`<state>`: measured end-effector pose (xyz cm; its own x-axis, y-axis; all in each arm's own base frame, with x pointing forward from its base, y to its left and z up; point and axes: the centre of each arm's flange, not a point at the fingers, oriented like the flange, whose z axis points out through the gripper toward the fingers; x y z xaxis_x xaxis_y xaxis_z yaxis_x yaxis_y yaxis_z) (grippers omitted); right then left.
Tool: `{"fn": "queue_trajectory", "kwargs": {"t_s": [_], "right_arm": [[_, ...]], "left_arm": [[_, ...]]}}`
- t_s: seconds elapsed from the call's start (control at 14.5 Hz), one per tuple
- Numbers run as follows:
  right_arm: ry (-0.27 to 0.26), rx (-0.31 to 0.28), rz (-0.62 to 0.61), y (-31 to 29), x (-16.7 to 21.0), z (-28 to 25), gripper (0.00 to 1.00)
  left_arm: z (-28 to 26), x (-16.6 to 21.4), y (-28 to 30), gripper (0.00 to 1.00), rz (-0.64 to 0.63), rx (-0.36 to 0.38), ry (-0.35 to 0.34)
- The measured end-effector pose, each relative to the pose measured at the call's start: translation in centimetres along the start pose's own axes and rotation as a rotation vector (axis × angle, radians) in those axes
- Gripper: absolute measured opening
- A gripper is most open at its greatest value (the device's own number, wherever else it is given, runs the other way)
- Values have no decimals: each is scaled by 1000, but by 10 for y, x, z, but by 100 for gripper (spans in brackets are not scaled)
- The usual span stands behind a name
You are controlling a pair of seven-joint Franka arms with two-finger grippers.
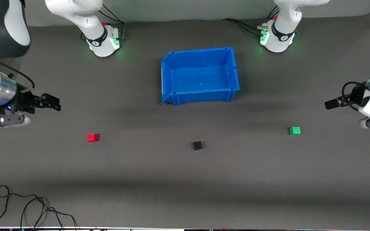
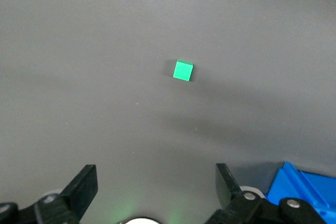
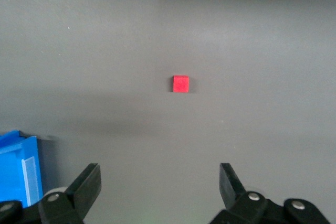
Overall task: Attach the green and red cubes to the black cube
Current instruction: 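Move the right gripper to the red cube while the left gripper reaches the green cube, then grasp the red cube with the right gripper while the left gripper grasps the green cube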
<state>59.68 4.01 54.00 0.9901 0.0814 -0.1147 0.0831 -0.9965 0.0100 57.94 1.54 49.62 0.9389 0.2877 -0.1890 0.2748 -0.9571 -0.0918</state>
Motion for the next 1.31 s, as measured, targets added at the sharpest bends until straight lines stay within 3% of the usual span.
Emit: {"fn": "queue_trajectory", "kwargs": {"t_s": [0.14, 0.28, 0.55, 0.96, 1.31], "right_arm": [[-38, -1, -4, -2, 15, 31, 100], [-38, -2, -6, -3, 32, 67, 100], [16, -3, -27, -2, 42, 146, 100], [115, -6, -29, 32, 24, 251, 100], [144, 2, -13, 33, 21, 317, 100]], "left_arm": [[25, 5, 1, 100, -129, -4, 10], [59, 8, 5, 100, -299, -14, 30], [142, 13, -2, 100, -497, 2, -13], [246, 38, -10, 99, -987, -125, 92], [281, 48, -2, 96, -1166, -184, 71]]}}
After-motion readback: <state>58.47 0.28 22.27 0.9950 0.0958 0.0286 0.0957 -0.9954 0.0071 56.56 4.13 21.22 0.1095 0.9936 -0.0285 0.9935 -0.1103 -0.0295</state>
